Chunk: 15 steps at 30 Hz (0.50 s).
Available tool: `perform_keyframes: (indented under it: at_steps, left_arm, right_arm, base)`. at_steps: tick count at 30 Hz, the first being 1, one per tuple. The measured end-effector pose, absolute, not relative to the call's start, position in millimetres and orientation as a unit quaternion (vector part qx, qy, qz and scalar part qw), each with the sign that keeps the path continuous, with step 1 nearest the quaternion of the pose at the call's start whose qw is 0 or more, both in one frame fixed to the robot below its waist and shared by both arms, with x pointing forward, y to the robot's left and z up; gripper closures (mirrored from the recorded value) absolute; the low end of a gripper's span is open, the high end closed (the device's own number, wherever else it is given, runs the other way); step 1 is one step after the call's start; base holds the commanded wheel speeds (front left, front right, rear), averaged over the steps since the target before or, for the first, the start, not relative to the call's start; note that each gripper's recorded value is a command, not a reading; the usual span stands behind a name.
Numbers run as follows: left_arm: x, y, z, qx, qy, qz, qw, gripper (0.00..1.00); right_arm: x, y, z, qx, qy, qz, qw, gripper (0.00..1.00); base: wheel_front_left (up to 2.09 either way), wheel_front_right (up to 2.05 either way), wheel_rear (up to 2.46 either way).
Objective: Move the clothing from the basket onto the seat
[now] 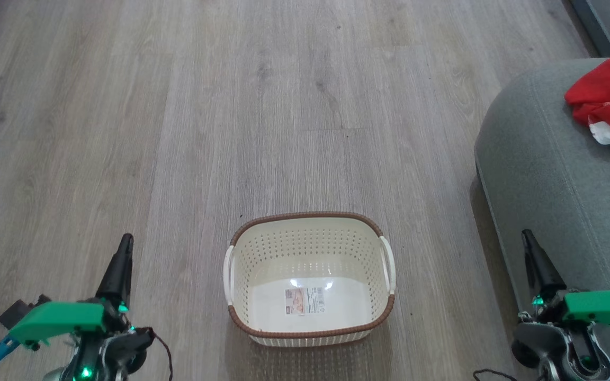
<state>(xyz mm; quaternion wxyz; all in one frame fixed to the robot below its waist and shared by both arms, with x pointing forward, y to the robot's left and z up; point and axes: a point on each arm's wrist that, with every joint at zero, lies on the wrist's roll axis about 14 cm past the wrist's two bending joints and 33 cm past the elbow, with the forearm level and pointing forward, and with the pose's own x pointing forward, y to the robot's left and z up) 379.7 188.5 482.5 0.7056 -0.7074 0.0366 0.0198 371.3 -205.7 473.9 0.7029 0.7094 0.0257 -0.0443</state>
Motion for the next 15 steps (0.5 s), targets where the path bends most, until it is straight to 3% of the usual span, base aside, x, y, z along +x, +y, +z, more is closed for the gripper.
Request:
perform_keyframes:
  at_steps: [15]
  left_arm:
    - [379.7, 188.5, 482.5, -0.707, 0.037, 0.020, 0.706, 1.00]
  right_arm:
    - [371.3, -205.7, 473.9, 0.709, 0.026, -0.044, 0.703, 1.00]
  base:
    - [0.00, 0.00, 0.00]
